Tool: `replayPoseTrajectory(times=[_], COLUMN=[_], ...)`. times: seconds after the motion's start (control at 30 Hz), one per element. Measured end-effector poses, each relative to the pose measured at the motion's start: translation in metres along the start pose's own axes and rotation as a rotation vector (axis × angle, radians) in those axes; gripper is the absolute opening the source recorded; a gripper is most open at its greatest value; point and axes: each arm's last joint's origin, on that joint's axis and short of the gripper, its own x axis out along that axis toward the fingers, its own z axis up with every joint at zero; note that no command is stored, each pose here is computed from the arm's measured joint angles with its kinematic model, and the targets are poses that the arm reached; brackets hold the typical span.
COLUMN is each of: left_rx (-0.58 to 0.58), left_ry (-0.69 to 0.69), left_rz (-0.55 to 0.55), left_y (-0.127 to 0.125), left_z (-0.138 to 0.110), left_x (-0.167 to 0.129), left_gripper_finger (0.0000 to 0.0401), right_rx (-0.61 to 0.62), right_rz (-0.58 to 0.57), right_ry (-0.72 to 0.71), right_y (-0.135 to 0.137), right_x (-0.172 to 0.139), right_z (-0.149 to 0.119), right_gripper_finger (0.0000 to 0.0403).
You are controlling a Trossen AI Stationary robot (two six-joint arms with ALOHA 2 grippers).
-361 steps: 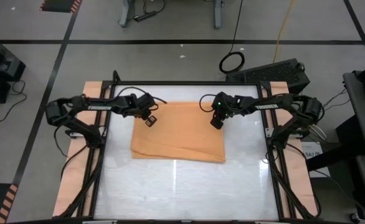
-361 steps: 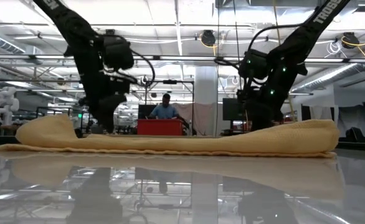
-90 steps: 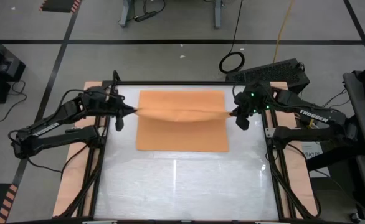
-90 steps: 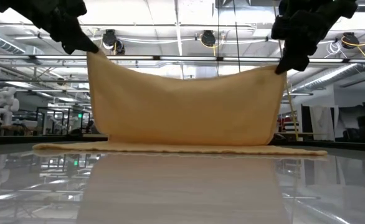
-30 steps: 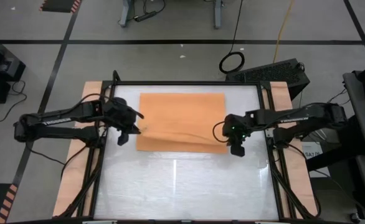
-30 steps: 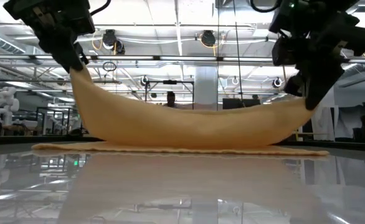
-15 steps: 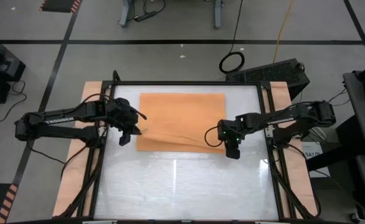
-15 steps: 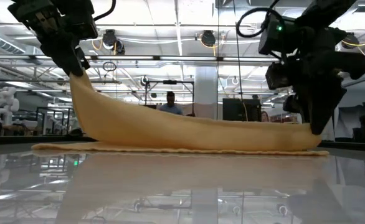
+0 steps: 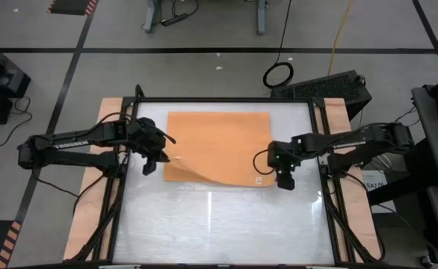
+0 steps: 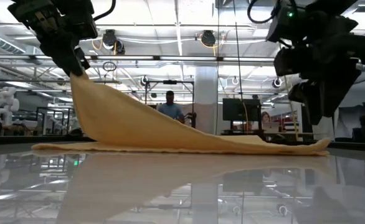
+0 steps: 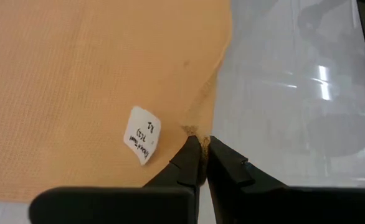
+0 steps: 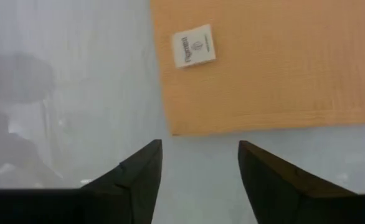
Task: Roll towel
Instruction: Roll the yellow towel
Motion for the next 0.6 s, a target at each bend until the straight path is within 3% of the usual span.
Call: replayPoseTrajectory(times=[0.17, 0.43, 0.6], left_rx=[0.000, 0.004, 0.020], left_ry=[0.000, 0.000, 0.002], left_rz=[0.001, -0.012, -0.097], left_y=[0.000, 0.000, -0.003], left_z=[0.000, 0.000, 0.000], left_x=[0.000, 0.000, 0.000], left_gripper_finger=[0.0024, 0.0025, 0.0038], right_rx=[-0.055, -0.064, -0.067], right_rz=[0.027, 0.043, 0.067], right_ry=[-0.027, -0.063, -0.078], right_y=[0.002, 0.001, 0.001], right_x=[0.017, 0.034, 0.033], right_z=[-0.013, -0.024, -0.022], right_gripper_finger=[0.0153, 0.0014, 0.0019])
